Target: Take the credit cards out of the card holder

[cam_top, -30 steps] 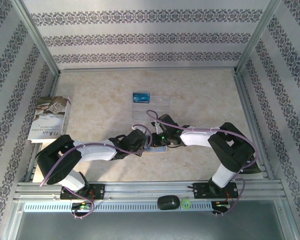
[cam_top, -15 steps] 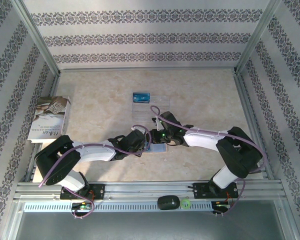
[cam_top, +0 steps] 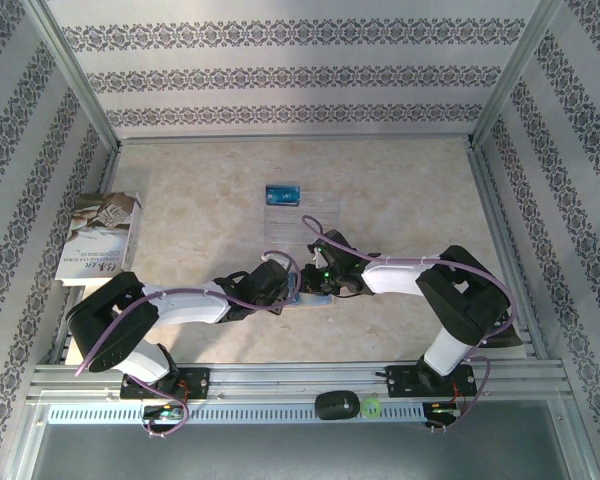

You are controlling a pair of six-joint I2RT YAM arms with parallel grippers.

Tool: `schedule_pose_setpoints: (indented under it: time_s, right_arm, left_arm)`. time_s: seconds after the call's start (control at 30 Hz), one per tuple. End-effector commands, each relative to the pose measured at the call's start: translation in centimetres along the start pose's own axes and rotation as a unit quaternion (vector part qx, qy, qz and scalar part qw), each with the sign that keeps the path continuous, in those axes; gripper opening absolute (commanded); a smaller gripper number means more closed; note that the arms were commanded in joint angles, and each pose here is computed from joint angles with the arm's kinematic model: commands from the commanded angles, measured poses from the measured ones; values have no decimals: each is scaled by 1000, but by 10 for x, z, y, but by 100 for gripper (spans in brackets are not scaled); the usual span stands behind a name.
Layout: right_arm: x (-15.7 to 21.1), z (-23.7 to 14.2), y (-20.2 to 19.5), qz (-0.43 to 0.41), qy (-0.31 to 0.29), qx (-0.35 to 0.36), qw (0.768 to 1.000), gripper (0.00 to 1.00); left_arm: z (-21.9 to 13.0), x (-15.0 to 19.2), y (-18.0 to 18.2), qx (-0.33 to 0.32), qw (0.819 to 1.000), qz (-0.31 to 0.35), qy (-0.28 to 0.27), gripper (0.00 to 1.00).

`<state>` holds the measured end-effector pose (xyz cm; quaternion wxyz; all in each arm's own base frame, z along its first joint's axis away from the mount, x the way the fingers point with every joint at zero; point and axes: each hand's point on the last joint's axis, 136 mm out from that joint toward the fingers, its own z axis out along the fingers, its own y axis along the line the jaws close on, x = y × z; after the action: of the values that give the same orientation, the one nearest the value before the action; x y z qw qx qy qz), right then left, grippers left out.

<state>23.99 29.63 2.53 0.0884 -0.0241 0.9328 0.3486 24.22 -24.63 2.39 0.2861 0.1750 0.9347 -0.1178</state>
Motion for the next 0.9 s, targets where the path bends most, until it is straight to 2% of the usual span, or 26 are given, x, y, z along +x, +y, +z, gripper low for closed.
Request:
schedule_pose_setpoints:
  time_s: [0.0, 0.27, 0.6, 0.8, 0.87]
  right_arm:
    - [1, 0, -9, 18, -1, 13, 1000, 18]
    - [4, 7, -7, 15, 16, 5, 1000, 17]
    - [6, 16, 2, 13, 33, -23, 999, 22]
    - [5, 14, -15, 13, 21, 18, 1000, 2]
    - [3, 8, -19, 5, 6, 34, 999, 0]
  left_arm:
    - [2, 34, 14, -16, 998, 6, 56, 25]
    - [4, 34, 13, -12, 998, 4, 57, 27]
    - [9, 38, 9, -1, 998, 2, 65, 28]
    - [7, 35, 10, -3, 998, 0, 60, 30]
    - [6, 35, 13, -5, 998, -4, 58, 31]
